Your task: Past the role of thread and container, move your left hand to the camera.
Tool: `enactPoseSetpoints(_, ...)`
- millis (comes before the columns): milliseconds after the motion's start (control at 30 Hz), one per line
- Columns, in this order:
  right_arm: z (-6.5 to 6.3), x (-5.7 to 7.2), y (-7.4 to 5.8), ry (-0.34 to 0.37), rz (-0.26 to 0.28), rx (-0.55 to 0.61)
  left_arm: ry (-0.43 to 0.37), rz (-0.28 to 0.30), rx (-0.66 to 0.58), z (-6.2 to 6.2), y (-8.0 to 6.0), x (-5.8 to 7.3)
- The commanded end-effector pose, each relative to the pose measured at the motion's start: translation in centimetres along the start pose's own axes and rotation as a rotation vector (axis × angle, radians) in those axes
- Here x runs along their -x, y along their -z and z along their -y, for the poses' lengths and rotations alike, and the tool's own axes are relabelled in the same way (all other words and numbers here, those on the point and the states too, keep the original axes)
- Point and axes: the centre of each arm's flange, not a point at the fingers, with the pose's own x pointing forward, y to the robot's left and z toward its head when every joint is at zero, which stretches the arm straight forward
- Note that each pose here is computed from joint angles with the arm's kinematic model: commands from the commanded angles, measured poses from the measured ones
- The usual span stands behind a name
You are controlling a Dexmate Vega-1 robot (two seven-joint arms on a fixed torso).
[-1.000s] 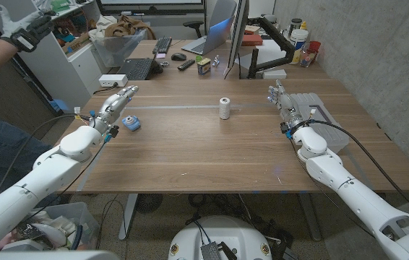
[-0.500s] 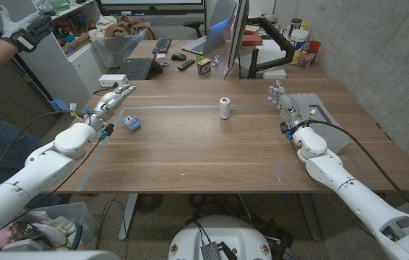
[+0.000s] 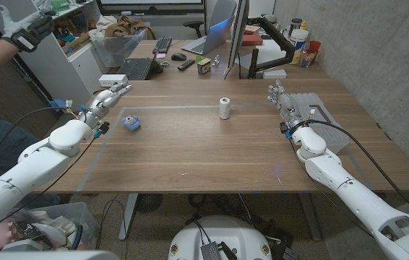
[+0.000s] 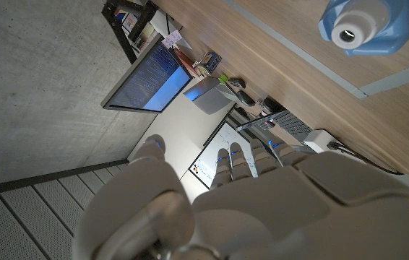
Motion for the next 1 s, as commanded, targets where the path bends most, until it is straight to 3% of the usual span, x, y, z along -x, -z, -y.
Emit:
enactPoseSetpoints(33,0.3,0.1,0.1,0.014,0.002,0.001,-0.009,-0.016,-0.070,-1.2,-0.5,-0.2)
enactPoseSetpoints(467,0.7,0.2,-0.1,0.028,0.009,0.002,-0.013,-0.034,-0.154,-1.9,-1.1,-0.3)
enactPoseSetpoints(1000,-0.1,-0.9,-0.7,0.001,0.018,0.022,-0.005,-0.070,-0.237,-2.7,-0.9,-0.1)
